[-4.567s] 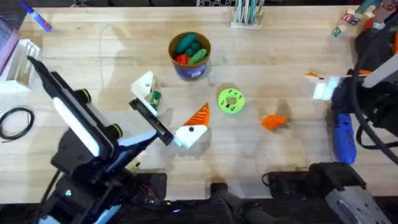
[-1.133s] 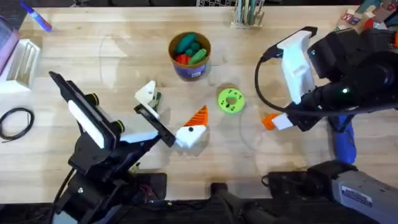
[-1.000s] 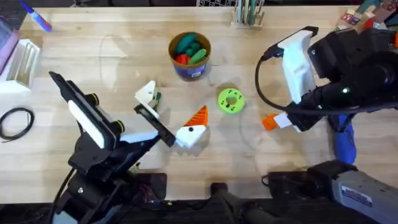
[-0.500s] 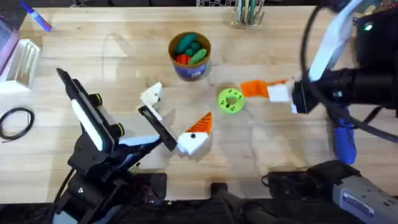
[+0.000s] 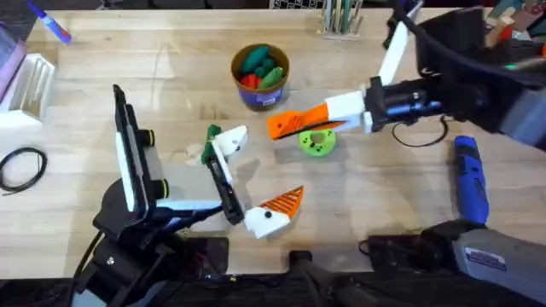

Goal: Pick up the gripper from the table and insert it into the empty holder that is missing its gripper. Then pick up a screw, insert it into the mounting hole, and use the screwdriver to tighten it. Finally, clean up the table by picking up the vegetable and placing it into the bucket.

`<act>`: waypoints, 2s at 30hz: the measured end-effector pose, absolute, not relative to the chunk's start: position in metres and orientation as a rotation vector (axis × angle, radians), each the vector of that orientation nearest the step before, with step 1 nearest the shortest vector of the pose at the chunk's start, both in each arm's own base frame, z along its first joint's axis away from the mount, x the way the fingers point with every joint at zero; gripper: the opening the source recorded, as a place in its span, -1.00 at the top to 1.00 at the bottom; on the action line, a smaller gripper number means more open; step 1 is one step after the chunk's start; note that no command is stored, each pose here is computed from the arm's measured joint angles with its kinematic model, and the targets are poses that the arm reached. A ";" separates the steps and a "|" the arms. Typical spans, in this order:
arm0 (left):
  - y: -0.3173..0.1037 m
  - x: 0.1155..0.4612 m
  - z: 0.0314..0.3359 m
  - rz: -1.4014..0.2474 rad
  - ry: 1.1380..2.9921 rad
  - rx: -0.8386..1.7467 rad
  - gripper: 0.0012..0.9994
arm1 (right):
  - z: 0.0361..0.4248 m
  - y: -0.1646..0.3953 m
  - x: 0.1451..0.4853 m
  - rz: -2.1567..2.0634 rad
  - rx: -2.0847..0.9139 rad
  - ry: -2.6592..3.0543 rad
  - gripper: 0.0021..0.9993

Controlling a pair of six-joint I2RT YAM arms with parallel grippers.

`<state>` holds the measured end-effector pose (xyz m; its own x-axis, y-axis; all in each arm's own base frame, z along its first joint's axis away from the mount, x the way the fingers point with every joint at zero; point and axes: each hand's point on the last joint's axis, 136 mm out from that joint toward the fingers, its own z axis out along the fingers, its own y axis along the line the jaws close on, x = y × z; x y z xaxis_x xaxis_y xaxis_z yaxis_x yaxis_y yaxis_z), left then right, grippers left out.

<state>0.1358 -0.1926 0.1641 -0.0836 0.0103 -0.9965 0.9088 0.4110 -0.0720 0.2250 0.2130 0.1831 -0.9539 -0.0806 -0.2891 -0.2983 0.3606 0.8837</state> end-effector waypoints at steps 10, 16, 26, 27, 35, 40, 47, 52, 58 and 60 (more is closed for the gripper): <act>-0.194 0.133 0.164 -0.948 1.455 0.881 -0.97 | 0.172 0.241 0.202 2.024 -0.317 2.505 0.99; -0.194 0.133 0.164 -0.948 1.456 0.881 -0.97 | 0.180 0.251 0.197 2.073 -0.396 2.464 0.99; -0.193 0.135 0.164 -0.938 1.460 0.871 -0.98 | 0.180 0.258 0.215 2.093 -0.383 2.426 0.99; -0.193 0.136 0.164 -0.938 1.462 0.868 -0.97 | 0.178 0.259 0.216 2.108 -0.376 2.432 0.99; -0.191 0.138 0.163 -0.949 1.485 0.837 -0.97 | 0.164 0.273 0.219 2.194 -0.356 2.470 0.99; -0.187 0.146 0.163 -0.922 1.510 0.785 -0.97 | 0.162 0.283 0.223 2.164 -0.352 2.480 0.99; -0.177 0.161 0.162 -0.863 1.548 0.690 -0.97 | 0.163 0.298 0.232 2.085 -0.329 2.473 0.99; -0.171 0.169 0.162 -0.821 1.562 0.645 -0.98 | 0.167 0.307 0.236 2.051 -0.344 2.436 0.99; -0.169 0.173 0.162 -0.799 1.566 0.627 -0.98 | 0.169 0.310 0.239 2.056 -0.285 2.455 0.99; -0.168 0.173 0.162 -0.799 1.566 0.627 -0.98 | 0.169 0.311 0.239 2.066 -0.257 2.467 0.99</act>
